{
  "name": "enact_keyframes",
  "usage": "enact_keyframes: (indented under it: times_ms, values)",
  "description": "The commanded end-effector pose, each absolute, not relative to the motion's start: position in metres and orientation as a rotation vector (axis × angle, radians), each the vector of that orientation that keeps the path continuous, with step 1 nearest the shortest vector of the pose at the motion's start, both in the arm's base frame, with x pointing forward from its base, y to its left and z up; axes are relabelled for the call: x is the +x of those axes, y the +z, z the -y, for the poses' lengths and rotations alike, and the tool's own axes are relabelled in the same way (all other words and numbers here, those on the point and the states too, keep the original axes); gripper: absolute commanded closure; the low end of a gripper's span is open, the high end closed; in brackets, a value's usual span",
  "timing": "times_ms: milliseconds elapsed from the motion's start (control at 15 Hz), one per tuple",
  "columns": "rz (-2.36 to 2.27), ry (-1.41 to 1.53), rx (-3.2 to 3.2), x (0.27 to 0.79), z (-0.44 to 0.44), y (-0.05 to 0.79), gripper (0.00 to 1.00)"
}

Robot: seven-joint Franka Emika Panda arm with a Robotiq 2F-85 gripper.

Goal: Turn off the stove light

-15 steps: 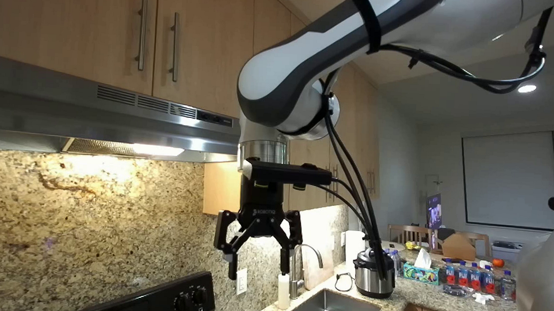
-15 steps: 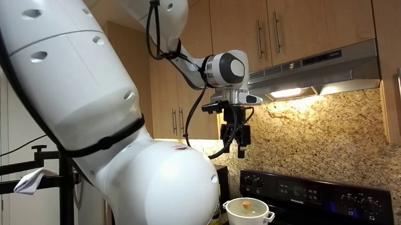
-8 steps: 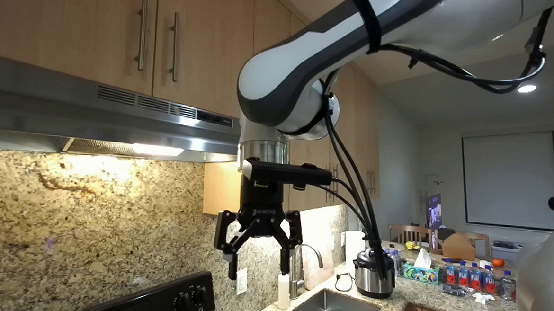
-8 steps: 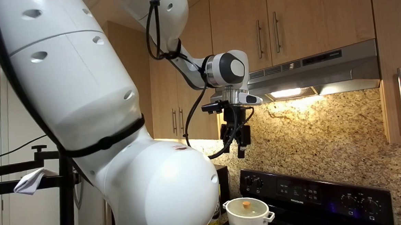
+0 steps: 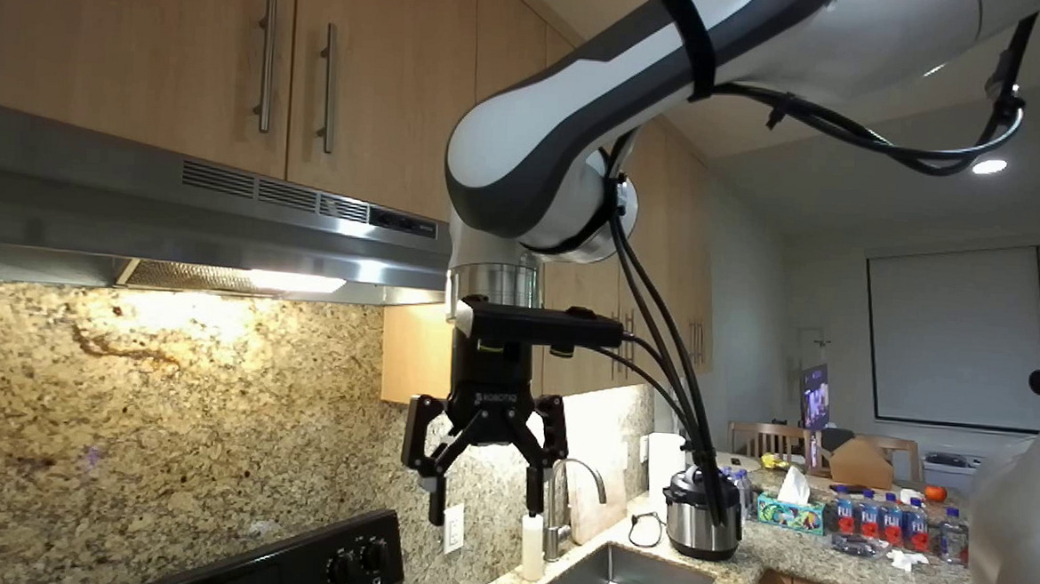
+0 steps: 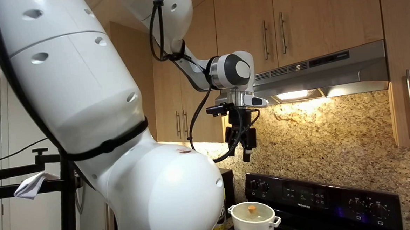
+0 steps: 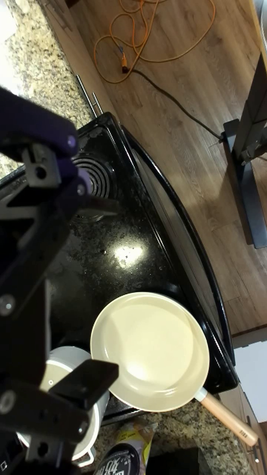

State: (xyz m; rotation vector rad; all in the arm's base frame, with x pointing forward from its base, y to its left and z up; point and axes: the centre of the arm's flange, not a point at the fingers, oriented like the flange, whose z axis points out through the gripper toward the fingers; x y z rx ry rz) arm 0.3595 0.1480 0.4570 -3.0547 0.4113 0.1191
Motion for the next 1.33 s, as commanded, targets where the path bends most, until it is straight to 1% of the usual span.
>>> enact_keyframes:
  times_ms: [0, 267, 333, 400, 533, 733, 933, 1267]
  values:
    - [-0.411, 0.119, -3.055, 0.36, -0.148, 0.457, 0.0]
    - [-0.411, 0.119, -3.055, 0.36, -0.148, 0.457, 0.0]
    - [-0.373, 0.082, -3.053, 0.361, -0.148, 0.456, 0.0]
    - [-0.362, 0.044, -3.041, 0.374, -0.192, 0.516, 0.0]
    - [-0.283, -0.092, -3.042, 0.376, -0.209, 0.544, 0.0]
    - [-0.165, -0.285, -3.013, 0.378, -0.256, 0.62, 0.0]
    - [-0.201, -0.429, -3.013, 0.378, -0.294, 0.694, 0.0]
    - [-0.307, -0.911, -2.97, 0.383, -0.339, 0.798, 0.0]
